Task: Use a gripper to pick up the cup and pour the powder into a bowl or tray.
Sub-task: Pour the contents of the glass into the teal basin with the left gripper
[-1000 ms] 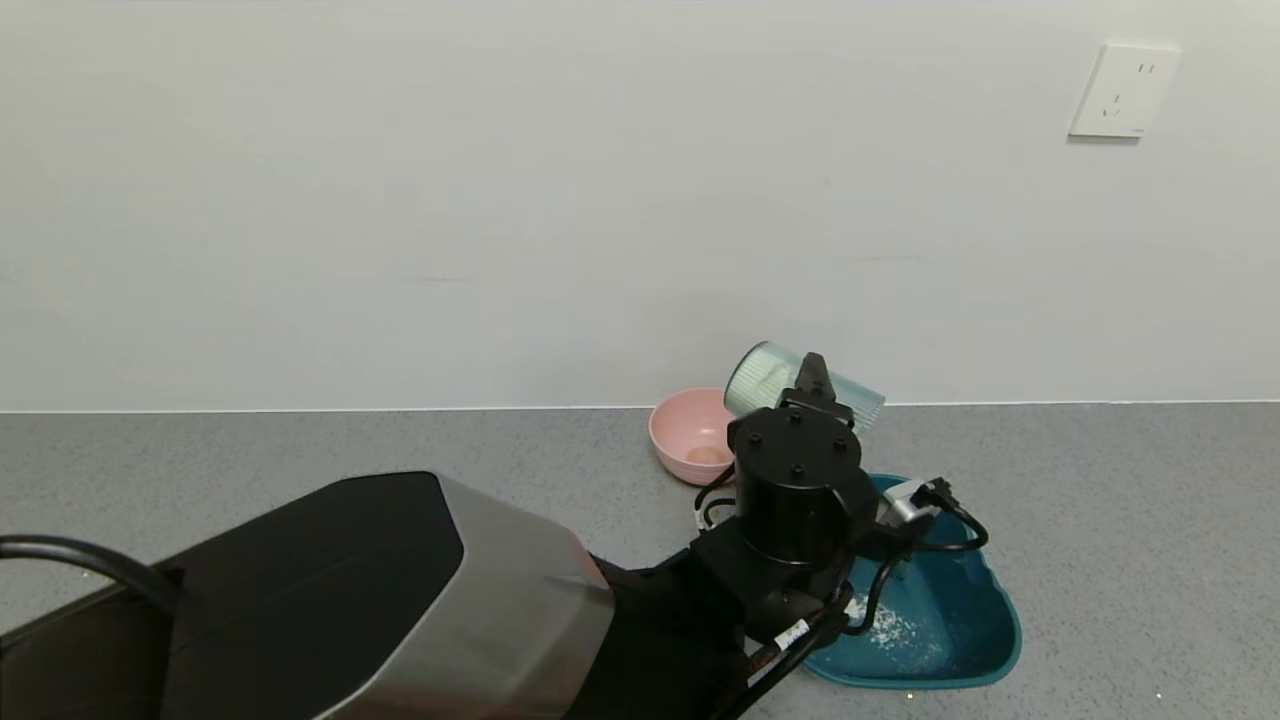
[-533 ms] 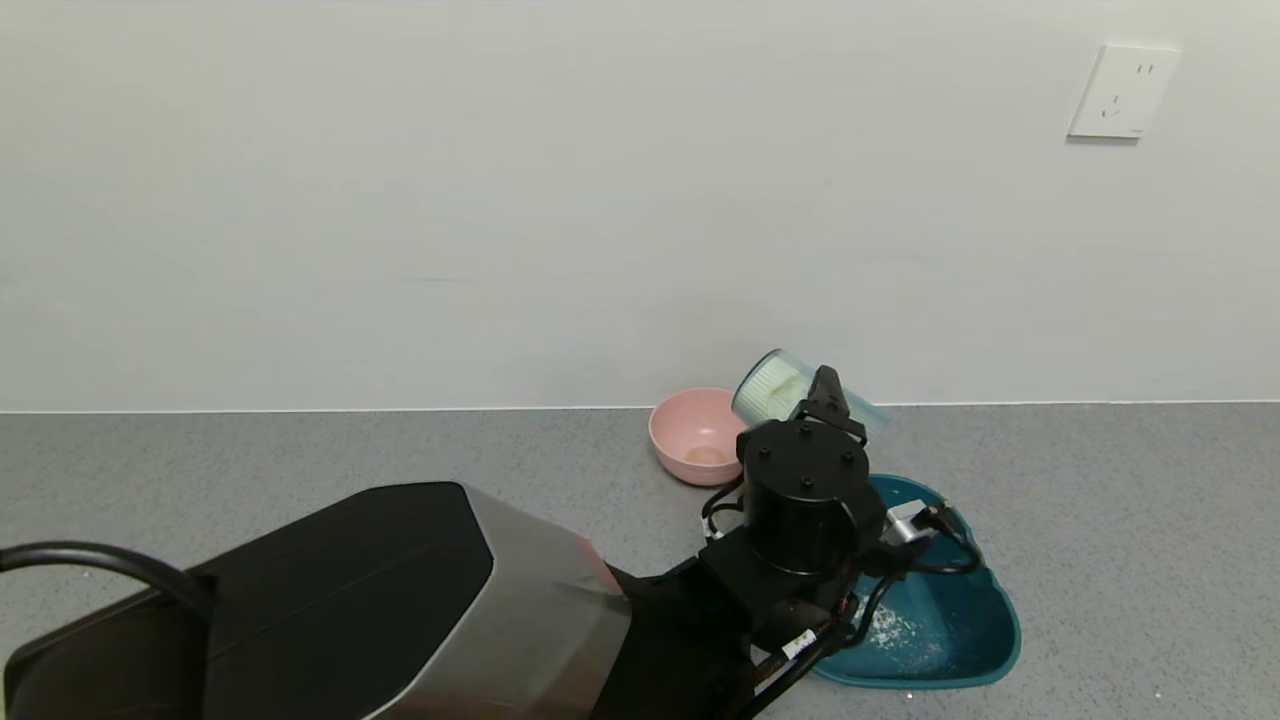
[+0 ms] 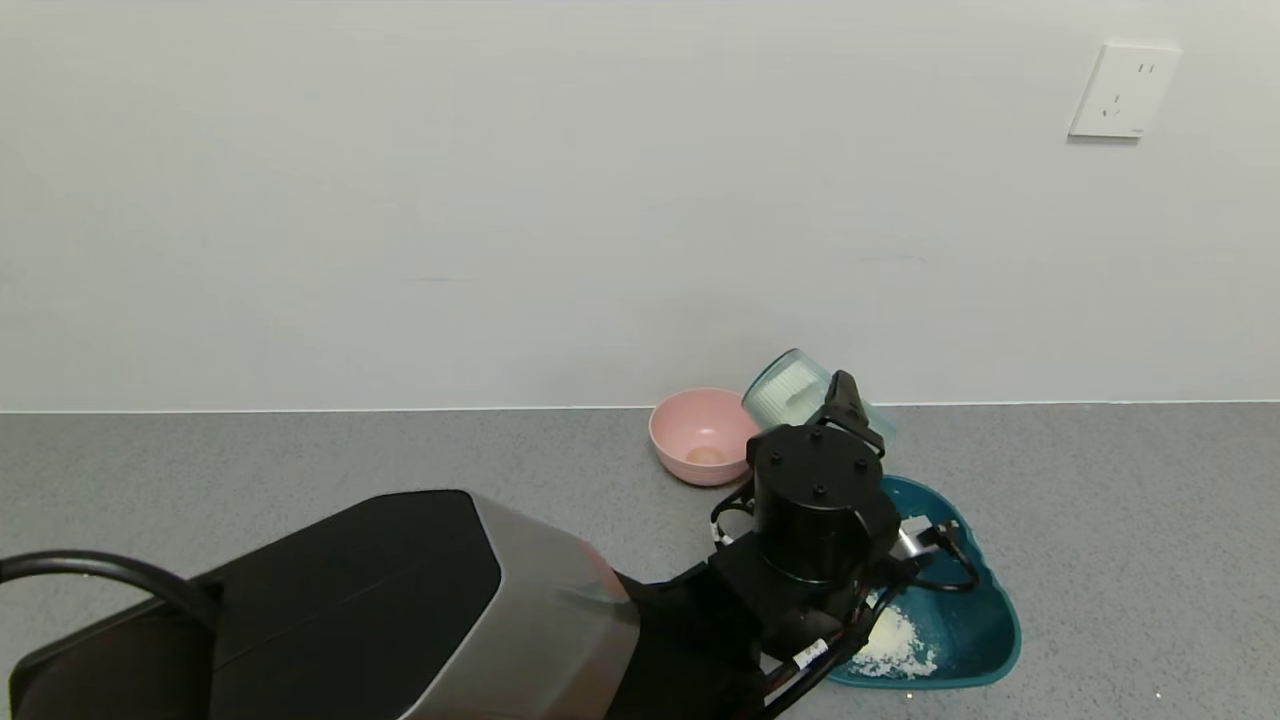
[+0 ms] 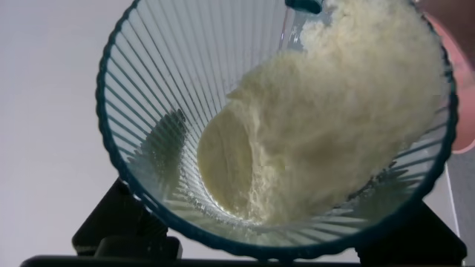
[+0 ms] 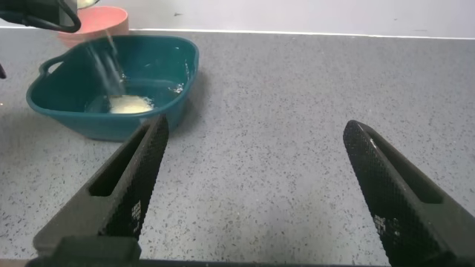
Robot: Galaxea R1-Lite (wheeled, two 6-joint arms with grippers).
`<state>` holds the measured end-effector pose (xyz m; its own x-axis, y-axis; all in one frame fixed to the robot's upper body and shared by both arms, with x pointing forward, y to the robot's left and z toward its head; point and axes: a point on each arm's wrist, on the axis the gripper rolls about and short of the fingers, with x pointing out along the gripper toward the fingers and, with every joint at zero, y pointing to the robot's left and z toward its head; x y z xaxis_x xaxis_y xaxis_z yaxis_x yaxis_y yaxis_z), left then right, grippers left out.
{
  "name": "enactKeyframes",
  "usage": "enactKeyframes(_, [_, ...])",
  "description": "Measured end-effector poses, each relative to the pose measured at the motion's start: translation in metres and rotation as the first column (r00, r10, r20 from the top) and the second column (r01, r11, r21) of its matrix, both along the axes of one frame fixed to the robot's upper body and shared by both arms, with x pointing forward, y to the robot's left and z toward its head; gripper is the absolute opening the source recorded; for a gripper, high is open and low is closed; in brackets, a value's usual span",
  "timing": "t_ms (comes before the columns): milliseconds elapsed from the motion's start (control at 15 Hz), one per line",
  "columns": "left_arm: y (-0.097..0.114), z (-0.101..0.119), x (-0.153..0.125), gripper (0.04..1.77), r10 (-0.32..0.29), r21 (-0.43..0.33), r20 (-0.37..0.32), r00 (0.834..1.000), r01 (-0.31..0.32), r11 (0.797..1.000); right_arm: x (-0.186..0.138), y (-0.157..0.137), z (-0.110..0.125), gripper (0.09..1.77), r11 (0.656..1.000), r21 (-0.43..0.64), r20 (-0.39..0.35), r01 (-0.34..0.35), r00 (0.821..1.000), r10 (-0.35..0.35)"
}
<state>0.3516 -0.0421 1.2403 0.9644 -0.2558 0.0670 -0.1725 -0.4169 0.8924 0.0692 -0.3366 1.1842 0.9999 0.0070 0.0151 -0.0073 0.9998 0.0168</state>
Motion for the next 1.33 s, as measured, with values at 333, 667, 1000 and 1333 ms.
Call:
enactKeyframes(333, [0.0, -0.002, 0.0, 1.29, 0.0, 0.019, 0.001, 1.0, 0.0, 1.0, 0.0, 0.0, 0.0, 1.71, 1.0, 0.0, 0.0, 0.0, 1.0, 0.0])
enactKeyframes(667, [0.0, 0.0, -0.001, 1.29, -0.006, -0.009, 0.012, 1.0, 0.006, 1.0, 0.0, 0.0, 0.0, 1.71, 1.0, 0.0, 0.0, 0.0, 1.0, 0.0])
enactKeyframes(1000, [0.008, 0.007, 0.004, 1.29, 0.063, -0.28, 0.007, 0.998, -0.059, 0.958, 0.0, 0.0, 0.0, 1.71, 1.0, 0.0, 0.0, 0.0, 1.0, 0.0])
enactKeyframes(1333, [0.021, -0.001, 0.001, 1.29, 0.074, -0.474, -0.066, 0.995, -0.097, 0.875, 0.0, 0.0, 0.0, 1.71, 1.0, 0.0, 0.0, 0.0, 1.0, 0.0])
